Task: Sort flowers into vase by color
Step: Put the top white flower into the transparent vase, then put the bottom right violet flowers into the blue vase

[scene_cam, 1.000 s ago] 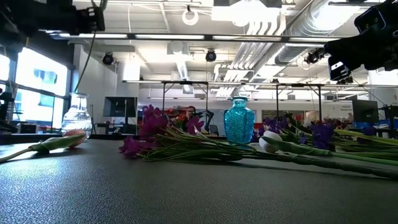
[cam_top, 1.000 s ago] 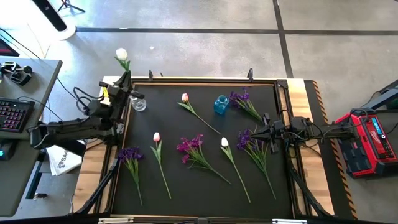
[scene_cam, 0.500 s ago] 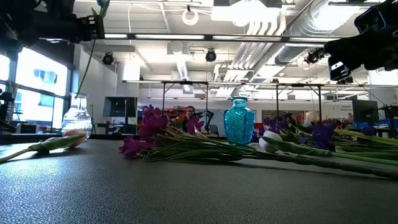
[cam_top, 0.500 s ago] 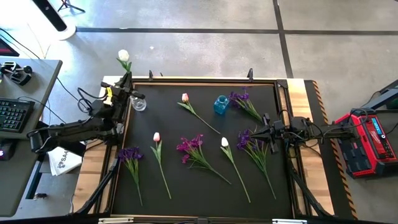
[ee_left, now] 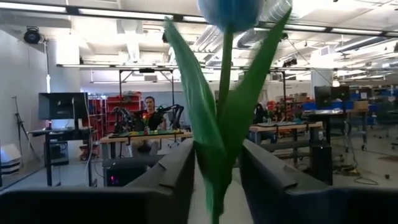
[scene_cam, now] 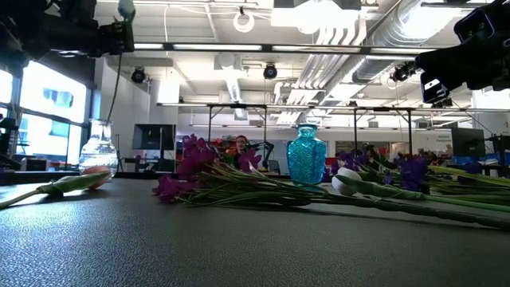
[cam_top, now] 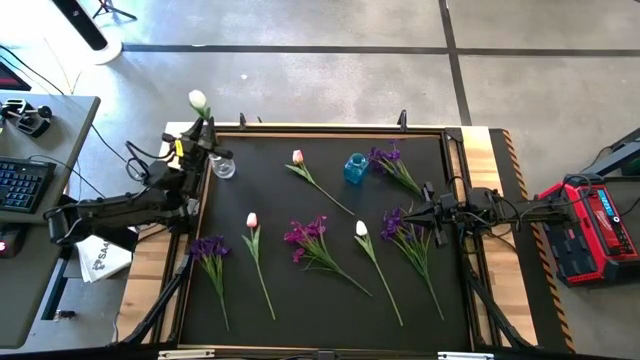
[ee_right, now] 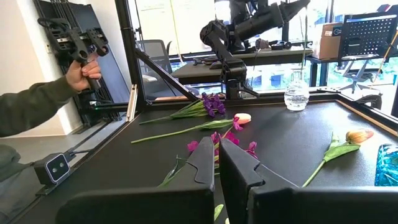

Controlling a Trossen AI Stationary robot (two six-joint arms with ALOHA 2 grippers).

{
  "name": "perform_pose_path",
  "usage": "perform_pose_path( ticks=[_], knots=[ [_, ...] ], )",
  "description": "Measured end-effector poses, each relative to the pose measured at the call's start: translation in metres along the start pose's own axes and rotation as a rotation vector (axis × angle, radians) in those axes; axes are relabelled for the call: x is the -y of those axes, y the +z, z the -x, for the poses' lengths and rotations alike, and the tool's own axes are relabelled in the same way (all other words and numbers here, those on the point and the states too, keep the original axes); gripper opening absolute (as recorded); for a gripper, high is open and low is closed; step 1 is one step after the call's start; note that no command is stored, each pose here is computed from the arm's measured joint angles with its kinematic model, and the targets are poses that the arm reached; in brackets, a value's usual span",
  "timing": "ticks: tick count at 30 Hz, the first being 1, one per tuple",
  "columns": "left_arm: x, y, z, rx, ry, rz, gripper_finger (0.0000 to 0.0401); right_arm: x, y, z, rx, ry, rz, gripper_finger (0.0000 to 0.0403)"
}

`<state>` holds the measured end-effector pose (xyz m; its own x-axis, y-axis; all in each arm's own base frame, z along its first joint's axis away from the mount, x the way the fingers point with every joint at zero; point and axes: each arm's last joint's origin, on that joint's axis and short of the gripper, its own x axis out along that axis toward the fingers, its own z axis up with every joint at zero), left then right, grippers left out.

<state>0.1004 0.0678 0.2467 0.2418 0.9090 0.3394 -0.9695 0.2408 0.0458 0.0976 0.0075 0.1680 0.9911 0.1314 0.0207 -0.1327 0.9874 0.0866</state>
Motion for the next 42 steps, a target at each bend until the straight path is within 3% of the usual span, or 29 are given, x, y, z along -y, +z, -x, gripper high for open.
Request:
perform_pose_path(
  ticks=[7, 15, 23, 28, 32, 42],
  knots=[
    [0.000, 0.000, 0.003, -0.040, 0.053, -0.016, 0.0178, 0.000, 0.000, 0.000, 0.000, 0.000, 0.000, 0.0000],
    [0.001, 0.003, 0.010, -0.088, 0.100, -0.032, 0.0207, 0.000, 0.000, 0.000, 0.000, 0.000, 0.000, 0.0000],
    [0.002, 0.034, 0.012, -0.135, 0.123, -0.070, 0.0227, 0.000, 0.000, 0.000, 0.000, 0.000, 0.000, 0.0000],
    [0.007, 0.053, 0.015, -0.165, 0.054, -0.080, 0.0232, 0.000, 0.000, 0.000, 0.000, 0.000, 0.000, 0.0000],
    [0.020, 0.062, 0.020, -0.183, -0.063, -0.114, 0.0225, 0.000, 0.000, 0.000, 0.000, 0.000, 0.000, 0.0000],
    [0.092, 0.065, 0.060, -0.168, -0.431, -0.279, 0.0167, 0.000, 0.000, 0.000, 0.000, 0.000, 0.000, 0.0000]
  ],
)
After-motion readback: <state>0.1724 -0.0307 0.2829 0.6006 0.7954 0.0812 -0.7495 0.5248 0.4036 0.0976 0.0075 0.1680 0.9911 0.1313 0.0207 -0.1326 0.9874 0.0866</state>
